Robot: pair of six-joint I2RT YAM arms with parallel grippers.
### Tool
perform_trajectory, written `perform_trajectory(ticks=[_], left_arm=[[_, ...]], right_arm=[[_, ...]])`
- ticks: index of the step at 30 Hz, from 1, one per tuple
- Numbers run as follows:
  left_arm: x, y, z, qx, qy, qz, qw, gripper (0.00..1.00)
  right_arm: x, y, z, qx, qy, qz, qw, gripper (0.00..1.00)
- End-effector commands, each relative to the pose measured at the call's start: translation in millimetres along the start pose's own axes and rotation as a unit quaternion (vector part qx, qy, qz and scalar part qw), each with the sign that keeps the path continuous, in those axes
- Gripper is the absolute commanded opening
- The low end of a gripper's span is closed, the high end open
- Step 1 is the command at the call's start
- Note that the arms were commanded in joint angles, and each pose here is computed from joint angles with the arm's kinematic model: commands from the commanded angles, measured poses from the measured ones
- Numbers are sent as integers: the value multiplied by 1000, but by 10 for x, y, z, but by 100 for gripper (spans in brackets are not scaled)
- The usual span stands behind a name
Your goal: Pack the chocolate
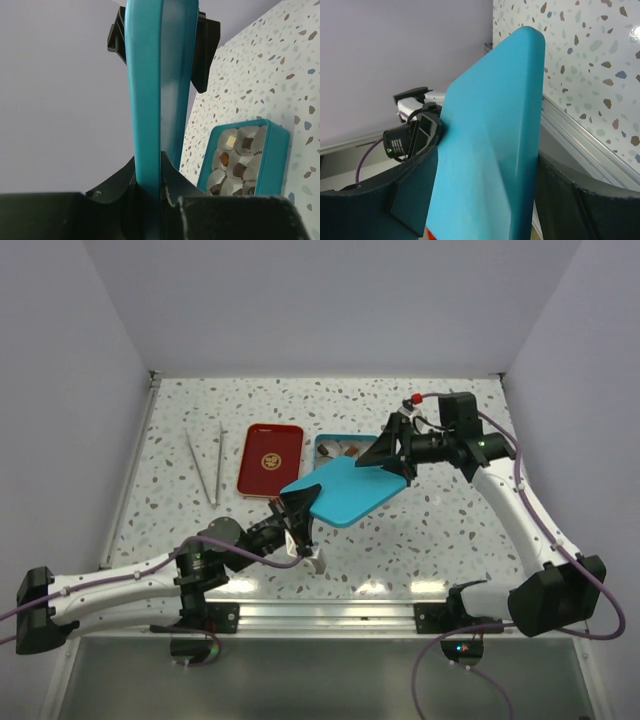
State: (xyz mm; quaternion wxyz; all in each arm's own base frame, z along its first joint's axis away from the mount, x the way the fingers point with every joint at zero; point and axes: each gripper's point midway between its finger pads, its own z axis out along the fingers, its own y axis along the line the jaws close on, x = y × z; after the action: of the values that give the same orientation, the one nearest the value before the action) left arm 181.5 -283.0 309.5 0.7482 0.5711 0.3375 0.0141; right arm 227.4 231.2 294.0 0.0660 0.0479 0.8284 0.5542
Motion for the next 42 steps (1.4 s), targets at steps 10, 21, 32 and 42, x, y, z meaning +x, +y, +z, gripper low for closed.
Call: perform_trajectory(ticks=[10,21,32,42], left_arm=[[-156,288,-1,-62,-28,16,998,20],[-74,190,-23,-62,-18,4,998,54],[108,229,-266,-91,17,-92,991,100],[334,19,-432,-65,75,-170,980,100]], right_arm=[[208,139,13,-38,39,0,999,29],[230,68,29,-58,32,14,998,0],[14,215,-37,-116,-37,8,993,0],[-467,545,-96,-199,-117,-13,973,0]])
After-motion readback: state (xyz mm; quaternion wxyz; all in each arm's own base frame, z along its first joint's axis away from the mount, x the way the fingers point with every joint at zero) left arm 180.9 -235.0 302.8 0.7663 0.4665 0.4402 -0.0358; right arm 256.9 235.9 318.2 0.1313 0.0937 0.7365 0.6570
